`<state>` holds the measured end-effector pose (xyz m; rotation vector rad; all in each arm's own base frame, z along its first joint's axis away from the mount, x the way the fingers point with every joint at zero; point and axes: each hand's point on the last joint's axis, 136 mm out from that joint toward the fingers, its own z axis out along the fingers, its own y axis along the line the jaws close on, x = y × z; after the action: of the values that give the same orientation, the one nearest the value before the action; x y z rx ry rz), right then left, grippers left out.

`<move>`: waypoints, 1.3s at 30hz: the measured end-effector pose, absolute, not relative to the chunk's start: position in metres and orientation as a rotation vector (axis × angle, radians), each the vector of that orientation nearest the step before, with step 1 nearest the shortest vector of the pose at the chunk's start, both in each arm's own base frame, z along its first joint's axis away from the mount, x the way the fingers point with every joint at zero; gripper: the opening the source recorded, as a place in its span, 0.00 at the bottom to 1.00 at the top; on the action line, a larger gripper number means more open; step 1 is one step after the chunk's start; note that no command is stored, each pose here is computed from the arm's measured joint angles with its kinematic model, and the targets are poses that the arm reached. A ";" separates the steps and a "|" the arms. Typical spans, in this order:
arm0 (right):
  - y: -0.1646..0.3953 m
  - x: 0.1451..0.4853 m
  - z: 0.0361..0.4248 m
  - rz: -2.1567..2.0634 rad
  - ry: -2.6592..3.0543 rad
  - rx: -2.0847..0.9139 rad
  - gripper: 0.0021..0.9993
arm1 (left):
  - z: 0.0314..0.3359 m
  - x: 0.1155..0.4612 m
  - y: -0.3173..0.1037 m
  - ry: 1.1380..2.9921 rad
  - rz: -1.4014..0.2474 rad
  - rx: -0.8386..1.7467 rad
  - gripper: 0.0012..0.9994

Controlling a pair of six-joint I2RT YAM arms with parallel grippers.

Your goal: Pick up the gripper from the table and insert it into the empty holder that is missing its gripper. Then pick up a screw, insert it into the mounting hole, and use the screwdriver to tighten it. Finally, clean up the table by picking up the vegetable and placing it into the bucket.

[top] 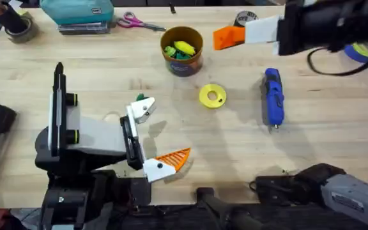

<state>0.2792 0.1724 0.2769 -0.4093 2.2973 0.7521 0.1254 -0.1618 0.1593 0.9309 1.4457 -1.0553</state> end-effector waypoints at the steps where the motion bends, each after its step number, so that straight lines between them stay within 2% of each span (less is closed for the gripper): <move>1: 0.177 0.278 0.275 0.790 2.284 -0.414 0.01 | 0.159 0.125 -0.162 1.446 -1.056 0.931 0.99; 16: 0.235 0.253 0.254 1.479 2.034 -0.460 0.01 | 0.159 0.125 -0.162 1.446 -1.056 0.931 0.99; 33: 0.237 0.206 0.228 1.899 1.967 -0.375 0.01 | 0.159 0.125 -0.162 1.446 -1.055 0.931 0.99; 39: 0.236 0.196 0.201 1.977 2.078 -0.285 0.01 | 0.159 0.125 -0.162 1.446 -1.055 0.931 0.99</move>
<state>0.1963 0.2363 0.2012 -0.2848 2.0780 1.9770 0.1254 -0.1618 0.1593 0.9306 1.4459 -1.0550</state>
